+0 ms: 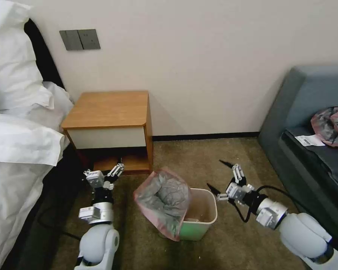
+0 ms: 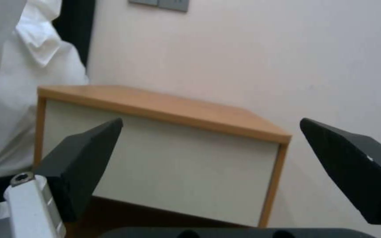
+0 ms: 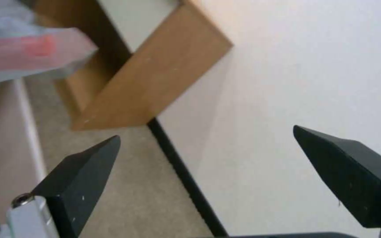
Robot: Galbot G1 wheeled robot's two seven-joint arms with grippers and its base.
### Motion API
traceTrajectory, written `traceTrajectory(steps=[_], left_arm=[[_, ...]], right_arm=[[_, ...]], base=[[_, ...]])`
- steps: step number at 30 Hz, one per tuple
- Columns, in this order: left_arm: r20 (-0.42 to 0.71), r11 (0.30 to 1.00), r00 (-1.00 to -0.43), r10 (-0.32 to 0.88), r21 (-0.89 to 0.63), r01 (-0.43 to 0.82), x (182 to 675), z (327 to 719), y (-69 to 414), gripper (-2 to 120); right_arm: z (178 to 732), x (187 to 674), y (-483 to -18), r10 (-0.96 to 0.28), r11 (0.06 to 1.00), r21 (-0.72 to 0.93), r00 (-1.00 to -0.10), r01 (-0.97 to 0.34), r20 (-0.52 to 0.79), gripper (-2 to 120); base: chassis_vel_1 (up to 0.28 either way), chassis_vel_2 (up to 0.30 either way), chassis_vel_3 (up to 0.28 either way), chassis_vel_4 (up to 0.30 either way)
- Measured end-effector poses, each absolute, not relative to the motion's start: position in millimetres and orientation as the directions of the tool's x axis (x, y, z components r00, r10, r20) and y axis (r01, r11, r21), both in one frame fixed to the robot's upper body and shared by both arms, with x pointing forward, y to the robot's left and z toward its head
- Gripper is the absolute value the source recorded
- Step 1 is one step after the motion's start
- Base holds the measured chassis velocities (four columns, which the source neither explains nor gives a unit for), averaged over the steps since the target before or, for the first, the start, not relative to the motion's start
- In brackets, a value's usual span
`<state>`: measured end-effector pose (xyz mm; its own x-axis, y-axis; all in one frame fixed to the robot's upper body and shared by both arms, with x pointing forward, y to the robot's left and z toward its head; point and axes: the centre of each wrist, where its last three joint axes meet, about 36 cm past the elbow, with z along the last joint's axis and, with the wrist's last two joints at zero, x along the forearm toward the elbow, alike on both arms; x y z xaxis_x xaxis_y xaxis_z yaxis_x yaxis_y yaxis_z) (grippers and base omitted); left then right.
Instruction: Pick up the garbage bag from the table and place it over the trash can.
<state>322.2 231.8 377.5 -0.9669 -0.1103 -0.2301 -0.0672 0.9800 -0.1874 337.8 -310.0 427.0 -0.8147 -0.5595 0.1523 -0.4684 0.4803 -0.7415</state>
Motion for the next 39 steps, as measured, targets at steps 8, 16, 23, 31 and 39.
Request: traceTrajectory(steps=[8,16,23,31,39], left_arm=[[-0.130,0.957,-0.992,-0.007,-0.287,0.031,290.0,427.1,219.7,100],[0.056,0.921,-0.991,0.119,-0.379,0.089,243.5,477.4,205.8,99],[0.275,0.907,-0.932,0.234,-0.408,0.108,228.5,471.5,197.4,98],[0.354,0.873,-0.876,0.329,-0.467,0.139,228.3,457.2,189.4,98],[0.374,0.861,-0.855,0.360,-0.487,0.149,234.5,441.6,191.9,97]], right_arm=[[425.5,337.0,-300.0,-0.505,0.583,-0.713,-0.861,-0.390,0.059,100],[423.2,340.2,-296.8,-0.476,0.630,-0.692,-0.880,-0.352,0.015,100],[415.8,339.2,-286.4,-0.471,0.662,-0.665,-0.882,-0.347,-0.008,100],[408.9,335.6,-284.5,-0.477,0.663,-0.660,-0.879,-0.353,-0.009,100],[404.6,334.3,-281.5,-0.487,0.661,-0.656,-0.873,-0.364,-0.006,100]], base=[[0.000,0.000,0.000,0.000],[0.000,0.000,0.000,0.000],[0.000,0.000,0.000,0.000],[0.000,0.000,0.000,0.000],[0.000,0.000,0.000,0.000]])
